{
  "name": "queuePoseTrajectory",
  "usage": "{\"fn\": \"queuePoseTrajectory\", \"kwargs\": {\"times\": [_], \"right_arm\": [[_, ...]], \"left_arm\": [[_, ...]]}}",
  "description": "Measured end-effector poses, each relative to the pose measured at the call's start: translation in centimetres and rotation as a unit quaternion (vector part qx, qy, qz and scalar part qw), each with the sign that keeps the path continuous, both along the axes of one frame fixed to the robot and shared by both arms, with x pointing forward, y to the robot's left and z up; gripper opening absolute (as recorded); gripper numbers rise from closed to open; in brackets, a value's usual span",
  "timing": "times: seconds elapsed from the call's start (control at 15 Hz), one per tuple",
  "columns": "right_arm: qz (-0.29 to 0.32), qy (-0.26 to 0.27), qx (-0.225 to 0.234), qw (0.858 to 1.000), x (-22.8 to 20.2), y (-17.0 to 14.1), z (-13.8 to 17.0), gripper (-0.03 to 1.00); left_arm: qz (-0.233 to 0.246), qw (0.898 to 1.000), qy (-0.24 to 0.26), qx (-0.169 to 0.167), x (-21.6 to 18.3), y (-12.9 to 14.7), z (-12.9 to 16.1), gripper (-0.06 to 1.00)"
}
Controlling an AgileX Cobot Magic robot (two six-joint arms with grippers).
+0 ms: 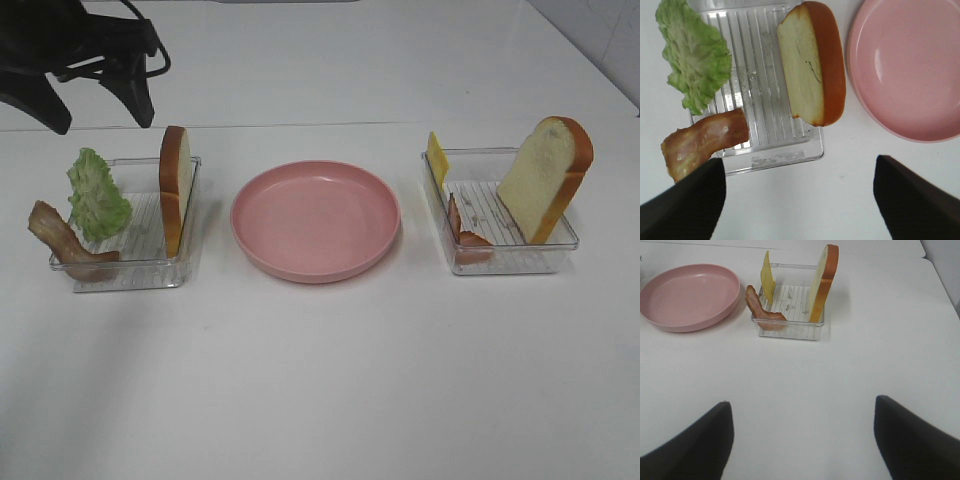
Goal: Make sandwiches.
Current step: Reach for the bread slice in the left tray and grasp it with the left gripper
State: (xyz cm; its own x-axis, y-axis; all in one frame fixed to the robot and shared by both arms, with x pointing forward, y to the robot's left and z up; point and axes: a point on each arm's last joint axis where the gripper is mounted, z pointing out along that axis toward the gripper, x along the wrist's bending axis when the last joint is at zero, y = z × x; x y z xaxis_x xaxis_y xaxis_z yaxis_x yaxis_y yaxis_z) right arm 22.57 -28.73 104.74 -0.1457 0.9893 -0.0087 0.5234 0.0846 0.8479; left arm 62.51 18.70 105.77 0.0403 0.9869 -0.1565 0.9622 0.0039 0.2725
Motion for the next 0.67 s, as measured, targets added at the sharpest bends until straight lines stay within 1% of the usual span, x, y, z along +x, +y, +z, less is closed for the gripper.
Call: {"fn": "queuePoseTrajectory", "kwargs": {"times": [0.07, 0.13, 0.2, 0.4, 0.67], "right_arm": [[0.000, 0.000, 0.000, 1.000, 0.0, 0.0, 0.0, 0.74], [0.000, 0.000, 0.000, 1.000, 0.0, 0.0, 0.0, 0.74], [0.000, 0.000, 0.000, 1.000, 0.0, 0.0, 0.0, 0.74], [0.000, 0.000, 0.000, 1.000, 0.0, 0.0, 0.0, 0.74], [0.000, 0.000, 0.000, 1.000, 0.0, 0.0, 0.0, 0.74]], "left_arm": [[0.002, 1.000, 0.007, 0.009, 0.4, -0.4, -0.1, 0.76], [0.002, 1.000, 0.013, 0.028, 1.4, -1.2, -0.5, 0.76], [0.000, 0.999, 0.006, 0.037, 2.5, -1.9, -0.9, 0.76], [-0.001, 0.999, 0.003, 0.032, 4.7, -3.7, -2.5, 0.76], [-0.002, 0.998, 0.034, 0.044, 5.5, -4.1, -5.5, 0.76]]}}
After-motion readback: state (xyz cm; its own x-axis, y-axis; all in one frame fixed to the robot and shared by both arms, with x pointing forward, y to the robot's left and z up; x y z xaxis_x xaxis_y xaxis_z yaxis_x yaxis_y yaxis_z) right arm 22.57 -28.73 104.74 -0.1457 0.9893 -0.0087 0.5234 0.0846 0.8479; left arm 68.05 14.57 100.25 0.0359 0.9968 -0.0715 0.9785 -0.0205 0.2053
